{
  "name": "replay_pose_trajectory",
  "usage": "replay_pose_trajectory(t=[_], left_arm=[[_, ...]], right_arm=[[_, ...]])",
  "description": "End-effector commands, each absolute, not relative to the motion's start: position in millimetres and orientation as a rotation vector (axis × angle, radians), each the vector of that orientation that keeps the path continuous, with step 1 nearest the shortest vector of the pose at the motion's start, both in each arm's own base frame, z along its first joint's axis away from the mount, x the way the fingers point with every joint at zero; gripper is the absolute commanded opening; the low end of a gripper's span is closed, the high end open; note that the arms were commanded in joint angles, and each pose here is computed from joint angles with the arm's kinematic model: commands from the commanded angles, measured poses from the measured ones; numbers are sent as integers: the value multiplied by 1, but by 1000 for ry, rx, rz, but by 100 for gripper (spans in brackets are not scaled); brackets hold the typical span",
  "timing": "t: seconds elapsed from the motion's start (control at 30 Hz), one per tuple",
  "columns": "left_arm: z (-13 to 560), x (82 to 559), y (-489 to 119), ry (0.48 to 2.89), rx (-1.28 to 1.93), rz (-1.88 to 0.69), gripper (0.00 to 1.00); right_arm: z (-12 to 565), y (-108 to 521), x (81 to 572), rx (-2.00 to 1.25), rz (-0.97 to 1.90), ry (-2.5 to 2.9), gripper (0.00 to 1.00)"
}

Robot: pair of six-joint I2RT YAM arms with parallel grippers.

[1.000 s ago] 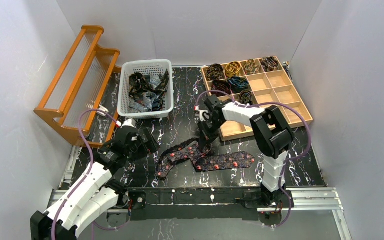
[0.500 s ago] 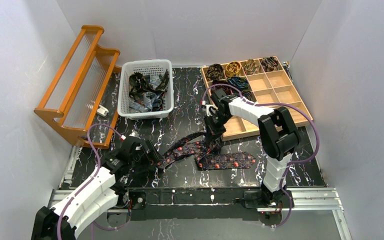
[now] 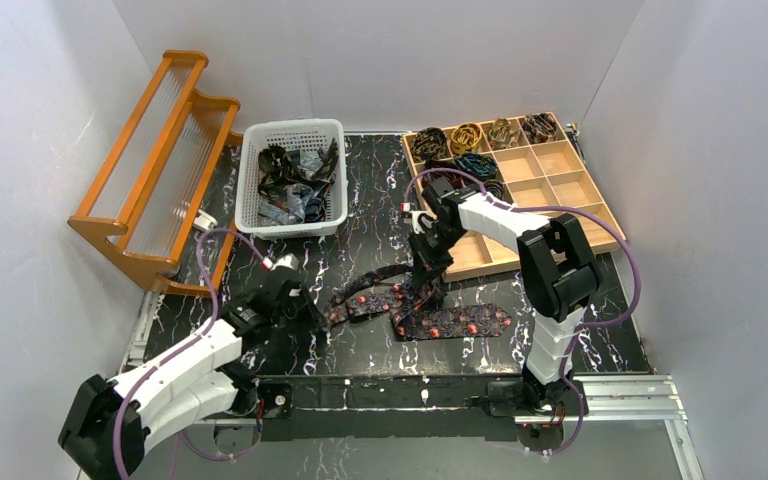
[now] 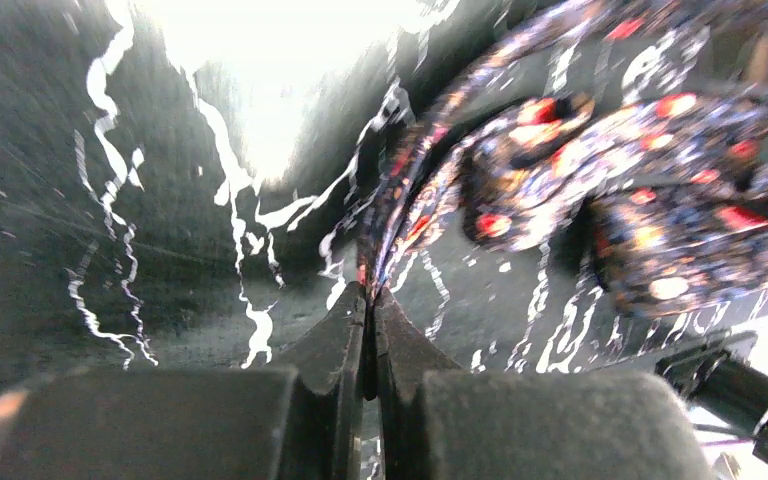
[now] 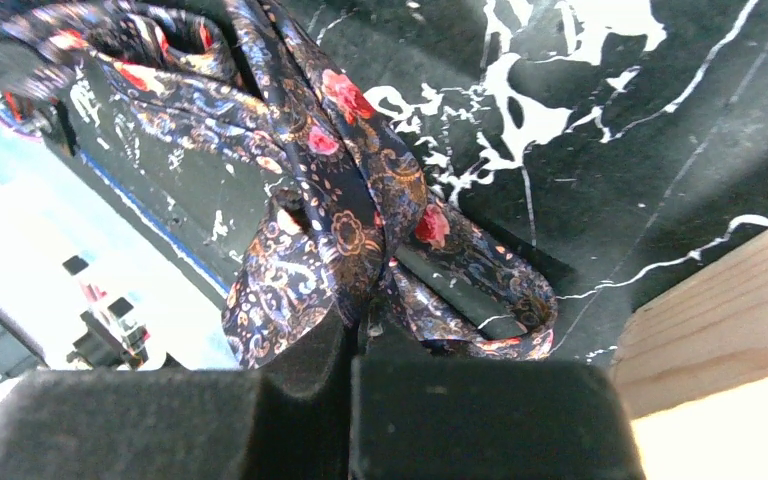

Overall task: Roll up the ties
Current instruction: Flatten out the tie at the center of the board.

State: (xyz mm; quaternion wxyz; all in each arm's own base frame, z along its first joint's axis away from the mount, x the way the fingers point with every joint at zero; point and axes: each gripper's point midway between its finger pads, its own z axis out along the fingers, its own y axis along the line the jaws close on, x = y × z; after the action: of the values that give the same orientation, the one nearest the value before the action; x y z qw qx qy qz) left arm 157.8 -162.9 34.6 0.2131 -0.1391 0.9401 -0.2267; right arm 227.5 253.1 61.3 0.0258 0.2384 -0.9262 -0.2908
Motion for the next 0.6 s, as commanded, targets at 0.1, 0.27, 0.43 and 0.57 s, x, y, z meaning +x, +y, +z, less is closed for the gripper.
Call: replay_pose_trajectory(t=[0.1, 0.27, 0.43, 0.57], left_arm=[[168, 219, -79, 2156, -388, -138, 0], [210, 221, -41, 2030, -364, 62, 0], [201, 210, -28, 2041, -408, 107, 0], [210, 202, -10, 1998, -471, 165, 0]], right_arm=[[109, 288, 202, 886, -1233, -2638, 3], [91, 334, 184, 1144, -1180, -2529, 8], [70, 334, 254, 992, -815, -2927, 52], [109, 319, 283, 999, -726, -3186, 85]])
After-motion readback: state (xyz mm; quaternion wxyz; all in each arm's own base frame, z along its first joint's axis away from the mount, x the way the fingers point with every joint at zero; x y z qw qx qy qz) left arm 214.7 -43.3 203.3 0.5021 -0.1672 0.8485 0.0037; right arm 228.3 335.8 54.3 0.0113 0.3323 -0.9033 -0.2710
